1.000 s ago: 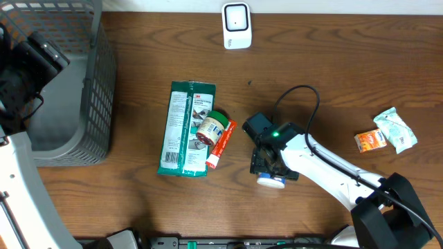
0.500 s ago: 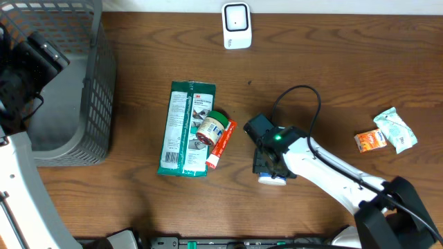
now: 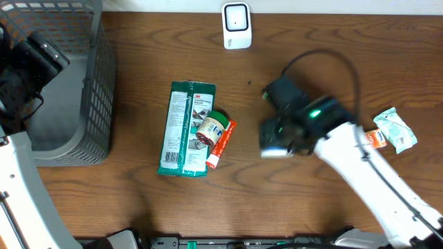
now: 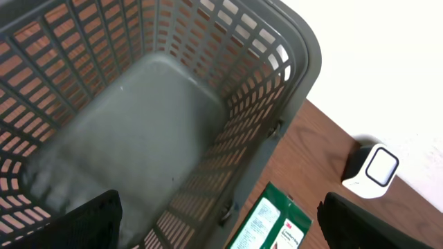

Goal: Scan the item barcode
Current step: 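Carry the cotton-swab tub up to the white scanner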

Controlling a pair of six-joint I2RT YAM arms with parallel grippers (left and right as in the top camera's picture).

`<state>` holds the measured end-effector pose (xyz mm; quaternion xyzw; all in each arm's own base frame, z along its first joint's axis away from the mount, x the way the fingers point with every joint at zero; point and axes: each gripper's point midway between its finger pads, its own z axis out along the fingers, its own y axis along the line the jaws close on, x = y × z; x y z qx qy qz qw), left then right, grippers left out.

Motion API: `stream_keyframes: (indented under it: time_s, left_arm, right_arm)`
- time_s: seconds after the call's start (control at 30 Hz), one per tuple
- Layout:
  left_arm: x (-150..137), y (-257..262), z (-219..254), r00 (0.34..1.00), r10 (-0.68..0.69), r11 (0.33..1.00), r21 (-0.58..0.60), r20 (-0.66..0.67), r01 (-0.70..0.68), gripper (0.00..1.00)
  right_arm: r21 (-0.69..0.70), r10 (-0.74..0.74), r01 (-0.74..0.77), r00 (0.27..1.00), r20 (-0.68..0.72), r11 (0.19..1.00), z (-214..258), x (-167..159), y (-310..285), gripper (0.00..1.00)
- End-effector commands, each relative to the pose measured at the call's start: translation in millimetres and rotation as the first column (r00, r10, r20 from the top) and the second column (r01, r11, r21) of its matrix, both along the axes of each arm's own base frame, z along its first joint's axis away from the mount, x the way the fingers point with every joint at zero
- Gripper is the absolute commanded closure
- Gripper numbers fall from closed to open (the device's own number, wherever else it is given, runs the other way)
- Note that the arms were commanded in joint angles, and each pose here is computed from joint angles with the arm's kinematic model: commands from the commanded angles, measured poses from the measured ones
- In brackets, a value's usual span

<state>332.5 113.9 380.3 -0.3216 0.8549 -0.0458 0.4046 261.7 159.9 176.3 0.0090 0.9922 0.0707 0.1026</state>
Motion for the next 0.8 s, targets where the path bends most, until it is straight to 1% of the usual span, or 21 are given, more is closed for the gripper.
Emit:
stream_keyframes:
  time_s: [0.0, 0.1, 0.2, 0.27, 0.3, 0.37, 0.4, 0.43, 0.47, 0.63, 0.77]
  left_arm:
    - [-0.4, 1.8, 0.6, 1.000, 0.012, 1.000, -0.004, 0.002, -0.012, 0.12]
    - [-0.4, 1.8, 0.6, 1.000, 0.012, 1.000, -0.005, 0.003, -0.012, 0.12]
    - [-0.4, 1.8, 0.6, 1.000, 0.012, 1.000, -0.004, 0.002, -0.012, 0.12]
    - [-0.4, 1.8, 0.6, 1.000, 0.012, 1.000, -0.005, 0.003, -0.012, 0.12]
    - [-0.4, 1.8, 0.6, 1.000, 0.012, 1.000, -0.004, 0.002, -0.012, 0.12]
    - [-0.4, 1.8, 0.6, 1.000, 0.012, 1.000, -0.004, 0.002, -0.012, 0.12]
    - [-0.4, 1.8, 0.6, 1.000, 0.012, 1.000, -0.004, 0.002, -0.012, 0.12]
    - [-0.4, 1.8, 0.6, 1.000, 0.012, 1.000, -0.004, 0.002, -0.012, 0.12]
    - [-0.4, 1.8, 0.6, 1.000, 0.012, 1.000, -0.004, 0.002, -0.012, 0.12]
    - [-0.4, 1.8, 0.6, 1.000, 0.012, 1.000, -0.004, 0.002, -0.012, 0.12]
    - [-0.4, 1.8, 0.6, 1.000, 0.012, 1.000, -0.004, 0.002, -0.012, 0.12]
  right_arm:
    - [0.139, 0.058, -0.069, 0.995, 0.083, 0.988, 58.6, 20.8, 8.3, 0.51]
    - [0.157, 0.024, -0.042, 0.993, 0.118, 0.987, 93.8, 42.6, 0.7, 0.55]
    - [0.179, 0.041, -0.062, 0.992, 0.118, 0.982, 117.1, 63.1, 6.9, 0.58]
    - [0.179, 0.039, -0.058, 0.993, 0.110, 0.982, 125.2, 78.4, 10.4, 0.59]
    - [0.176, 0.039, -0.058, 0.993, 0.109, 0.983, 129.9, 94.9, 14.3, 0.59]
    - [0.194, 0.039, -0.064, 0.991, 0.131, 0.979, 133.3, 116.1, 22.1, 0.63]
    - [0.227, 0.046, -0.078, 0.988, 0.147, 0.971, 135.1, 125.9, 29.5, 0.65]
    - [0.262, 0.033, -0.074, 0.987, 0.158, 0.962, 135.5, 137.6, 36.2, 0.68]
    - [0.280, 0.021, -0.067, 0.986, 0.164, 0.958, 133.4, 147.2, 39.3, 0.69]
    - [0.318, -0.080, 0.012, 0.976, 0.201, 0.948, 106.1, 207.3, 40.3, 0.67]
    - [0.371, -0.168, 0.061, 0.950, 0.263, 0.927, 87.9, 259.1, 46.9, 0.68]
